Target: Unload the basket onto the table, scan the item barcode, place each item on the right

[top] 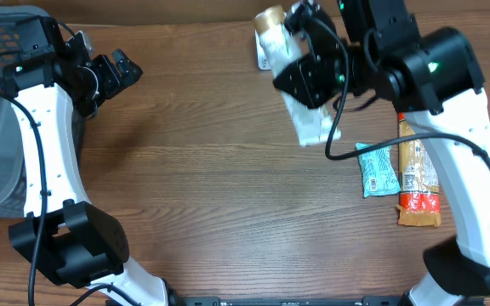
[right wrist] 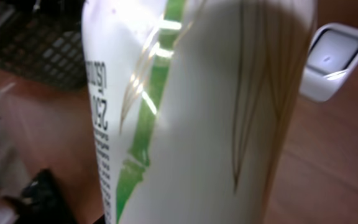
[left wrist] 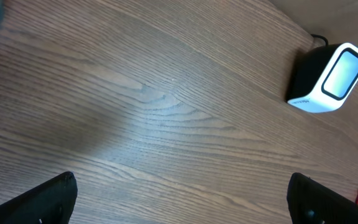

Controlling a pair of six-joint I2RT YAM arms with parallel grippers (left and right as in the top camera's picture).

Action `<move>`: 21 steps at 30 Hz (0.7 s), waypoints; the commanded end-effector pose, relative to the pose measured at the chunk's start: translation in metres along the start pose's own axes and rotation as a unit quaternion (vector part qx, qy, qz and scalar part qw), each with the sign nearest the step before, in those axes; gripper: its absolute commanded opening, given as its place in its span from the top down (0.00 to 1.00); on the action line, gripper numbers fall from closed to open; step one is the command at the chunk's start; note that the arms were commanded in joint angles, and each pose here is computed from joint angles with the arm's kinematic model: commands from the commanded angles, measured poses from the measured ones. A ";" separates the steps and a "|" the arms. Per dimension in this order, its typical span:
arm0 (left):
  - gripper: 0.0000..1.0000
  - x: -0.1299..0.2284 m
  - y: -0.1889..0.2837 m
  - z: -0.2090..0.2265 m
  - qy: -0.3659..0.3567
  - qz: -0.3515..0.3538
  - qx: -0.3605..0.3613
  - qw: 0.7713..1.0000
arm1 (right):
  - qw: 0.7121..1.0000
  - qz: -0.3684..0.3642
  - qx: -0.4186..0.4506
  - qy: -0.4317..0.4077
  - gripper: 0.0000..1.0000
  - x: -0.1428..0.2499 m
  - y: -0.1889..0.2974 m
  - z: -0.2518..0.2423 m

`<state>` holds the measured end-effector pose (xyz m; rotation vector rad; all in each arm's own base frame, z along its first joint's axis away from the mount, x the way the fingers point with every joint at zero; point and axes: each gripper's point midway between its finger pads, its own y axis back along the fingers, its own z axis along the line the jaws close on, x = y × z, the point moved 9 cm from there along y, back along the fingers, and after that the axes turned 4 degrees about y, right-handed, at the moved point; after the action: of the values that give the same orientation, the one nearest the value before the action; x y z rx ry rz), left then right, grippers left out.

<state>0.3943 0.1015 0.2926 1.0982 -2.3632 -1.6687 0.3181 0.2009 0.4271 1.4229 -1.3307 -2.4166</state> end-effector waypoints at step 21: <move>0.00 -0.005 0.006 -0.002 -0.011 -0.012 0.001 1.000 | 0.926 0.113 0.297 0.205 0.76 0.000 -0.191 -0.140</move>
<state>0.3943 0.1015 0.2926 1.0974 -2.3641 -1.6702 0.4757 0.2341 0.2691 1.6306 -1.9131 -1.5909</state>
